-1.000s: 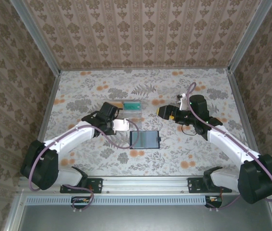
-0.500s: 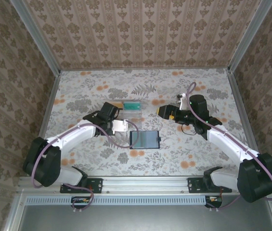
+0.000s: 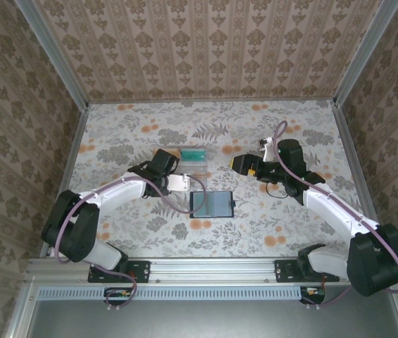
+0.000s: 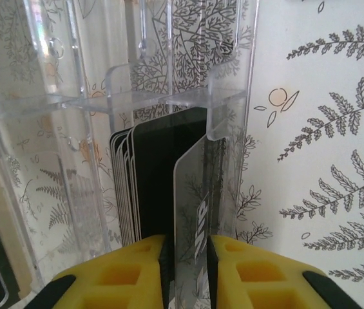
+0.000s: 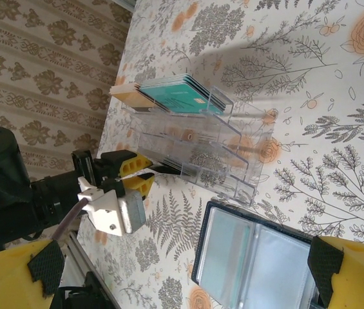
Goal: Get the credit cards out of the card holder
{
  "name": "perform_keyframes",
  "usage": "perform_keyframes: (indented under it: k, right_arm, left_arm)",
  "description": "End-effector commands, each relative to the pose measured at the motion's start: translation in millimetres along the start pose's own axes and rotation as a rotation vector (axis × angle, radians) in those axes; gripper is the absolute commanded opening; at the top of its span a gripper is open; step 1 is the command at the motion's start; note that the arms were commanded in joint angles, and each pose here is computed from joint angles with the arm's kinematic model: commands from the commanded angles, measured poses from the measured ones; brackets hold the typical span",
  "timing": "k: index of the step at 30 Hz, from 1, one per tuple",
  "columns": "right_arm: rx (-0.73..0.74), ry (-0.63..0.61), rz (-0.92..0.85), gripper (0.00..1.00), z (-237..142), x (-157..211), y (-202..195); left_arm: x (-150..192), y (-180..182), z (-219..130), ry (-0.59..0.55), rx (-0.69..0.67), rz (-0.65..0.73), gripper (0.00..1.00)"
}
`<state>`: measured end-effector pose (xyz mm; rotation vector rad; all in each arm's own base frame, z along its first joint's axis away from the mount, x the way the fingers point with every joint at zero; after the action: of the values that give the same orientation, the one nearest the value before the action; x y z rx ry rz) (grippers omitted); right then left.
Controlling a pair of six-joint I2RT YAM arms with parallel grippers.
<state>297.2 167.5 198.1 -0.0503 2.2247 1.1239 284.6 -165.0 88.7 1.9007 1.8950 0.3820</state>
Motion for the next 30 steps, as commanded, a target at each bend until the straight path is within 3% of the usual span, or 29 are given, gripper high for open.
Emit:
perform_keyframes:
  k: [1,11,17,19,20,30]
  right_arm:
    - [-0.020,-0.009,0.002,1.00,-2,-2,1]
    - [-0.022,-0.010,0.009,1.00,-4,1,1]
    - [-0.020,-0.013,0.011,1.00,-7,4,0]
    - [-0.021,-0.014,0.011,1.00,-7,4,0]
    - [-0.020,-0.014,0.013,1.00,-7,5,0]
    - [-0.024,-0.015,0.020,1.00,-8,6,0]
  left_arm:
    - [-4,16,-3,0.001,-0.048,-0.032,0.25]
    - [0,40,-1,0.053,-0.147,-0.089,0.29]
    - [-2,33,-5,0.037,-0.104,-0.093,0.30]
    - [-2,27,-7,0.025,-0.072,-0.087,0.18]
    - [-2,24,-8,0.023,-0.067,-0.087,0.17]
    - [-1,24,-24,0.017,-0.084,-0.165,0.26]
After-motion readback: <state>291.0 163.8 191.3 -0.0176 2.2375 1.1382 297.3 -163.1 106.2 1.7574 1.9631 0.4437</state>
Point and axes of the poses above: each hand's point on the last joint's axis, 136 mm out from that joint toward the fingers, its own z axis out along the fingers, its own y axis along the line the jaws close on, x = y × z, the point moved 3 cm from there along -z, back along the fingers, and after that the axes turned 5 degrees about -z, right-handed, at the moved point
